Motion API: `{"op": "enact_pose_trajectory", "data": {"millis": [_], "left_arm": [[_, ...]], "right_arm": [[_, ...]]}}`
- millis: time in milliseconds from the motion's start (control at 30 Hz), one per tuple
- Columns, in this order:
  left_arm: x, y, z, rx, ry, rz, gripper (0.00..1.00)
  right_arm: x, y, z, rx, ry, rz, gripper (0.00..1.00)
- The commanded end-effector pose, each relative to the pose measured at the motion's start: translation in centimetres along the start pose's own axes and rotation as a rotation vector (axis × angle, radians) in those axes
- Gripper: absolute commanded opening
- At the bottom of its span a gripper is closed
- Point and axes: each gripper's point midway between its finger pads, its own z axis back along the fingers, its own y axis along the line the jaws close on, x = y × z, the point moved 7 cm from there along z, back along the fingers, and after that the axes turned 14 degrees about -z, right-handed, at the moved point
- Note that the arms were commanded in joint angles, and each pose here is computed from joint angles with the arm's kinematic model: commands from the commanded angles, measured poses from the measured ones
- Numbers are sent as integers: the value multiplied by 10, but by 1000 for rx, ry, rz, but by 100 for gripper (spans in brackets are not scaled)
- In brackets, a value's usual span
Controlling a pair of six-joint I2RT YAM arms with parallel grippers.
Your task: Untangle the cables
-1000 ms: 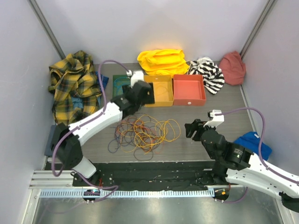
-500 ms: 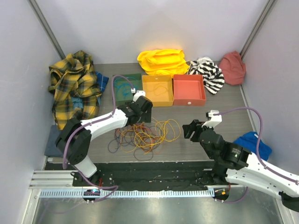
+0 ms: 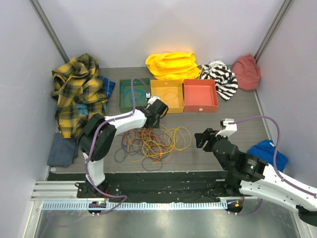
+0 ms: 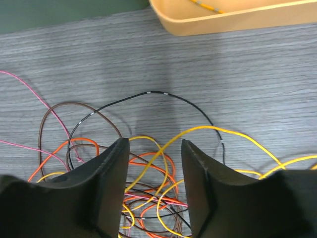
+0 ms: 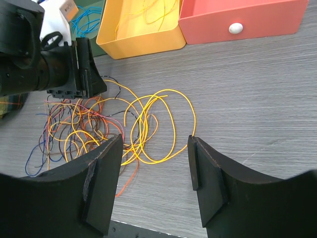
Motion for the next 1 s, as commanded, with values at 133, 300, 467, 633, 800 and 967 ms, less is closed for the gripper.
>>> {"op": "enact_pose_trajectory", "data": {"millis": [133,300,467,633,800,967], "left_arm": [[14,9,6,17,-42,29,24],[17,15,15,24,-56,48,0],[37,27,60,-16,-162,119,0],[94,57,175,-166,-527,271,0],[140,84,270,-268,-794,332,0],[171,90,318,-348,-924,317,0]], "right_arm": [[7,1,0,-2,-50,-31,63],[6,5,-2,4,-42,-34,63],[8,7,-2,10,-41,-30,62],[14,14,-1,15,-49,-20,63],[20,22,-1,21,-56,-14,63],[22,24,-1,31,-59,-26,63]]}}
